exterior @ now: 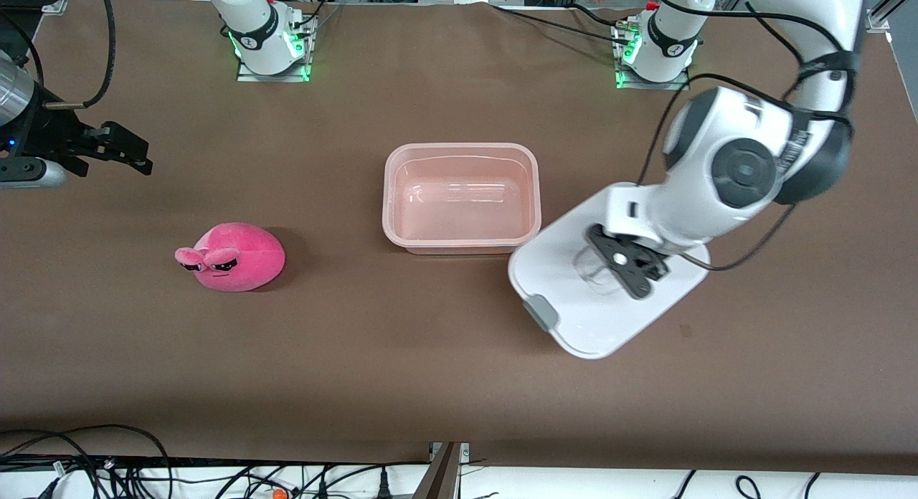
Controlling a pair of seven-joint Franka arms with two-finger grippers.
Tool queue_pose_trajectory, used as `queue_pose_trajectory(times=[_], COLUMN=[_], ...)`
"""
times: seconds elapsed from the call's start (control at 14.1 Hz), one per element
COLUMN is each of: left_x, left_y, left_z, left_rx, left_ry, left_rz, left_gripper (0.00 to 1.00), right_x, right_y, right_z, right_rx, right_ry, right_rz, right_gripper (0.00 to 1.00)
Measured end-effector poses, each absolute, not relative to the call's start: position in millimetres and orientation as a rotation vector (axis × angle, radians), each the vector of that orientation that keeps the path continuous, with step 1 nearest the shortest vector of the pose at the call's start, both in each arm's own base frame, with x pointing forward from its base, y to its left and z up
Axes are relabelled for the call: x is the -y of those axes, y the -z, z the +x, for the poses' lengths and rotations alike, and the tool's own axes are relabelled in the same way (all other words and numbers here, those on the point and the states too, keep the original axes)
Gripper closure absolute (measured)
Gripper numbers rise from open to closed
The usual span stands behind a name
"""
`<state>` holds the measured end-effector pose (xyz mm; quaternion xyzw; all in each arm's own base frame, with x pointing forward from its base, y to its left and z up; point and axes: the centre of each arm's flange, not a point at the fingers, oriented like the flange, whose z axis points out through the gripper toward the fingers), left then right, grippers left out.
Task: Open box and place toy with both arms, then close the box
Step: 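Lift the white lid off the pink box with the left gripper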
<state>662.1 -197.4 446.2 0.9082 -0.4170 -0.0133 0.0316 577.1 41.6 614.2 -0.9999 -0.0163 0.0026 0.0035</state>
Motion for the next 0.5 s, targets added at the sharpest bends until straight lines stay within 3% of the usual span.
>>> queue_pose_trajectory(times=[0.5], left_x=[46], left_y=[-454], left_z=[691], left_rx=[0.965], left_ry=[0.019], left_rz=[2.927], left_gripper=[0.93], right_x=[-43], right_y=[-613], right_z=[577], right_rx=[0.064], right_ry=[-0.011], right_rz=[-3.133], right_gripper=[0.0])
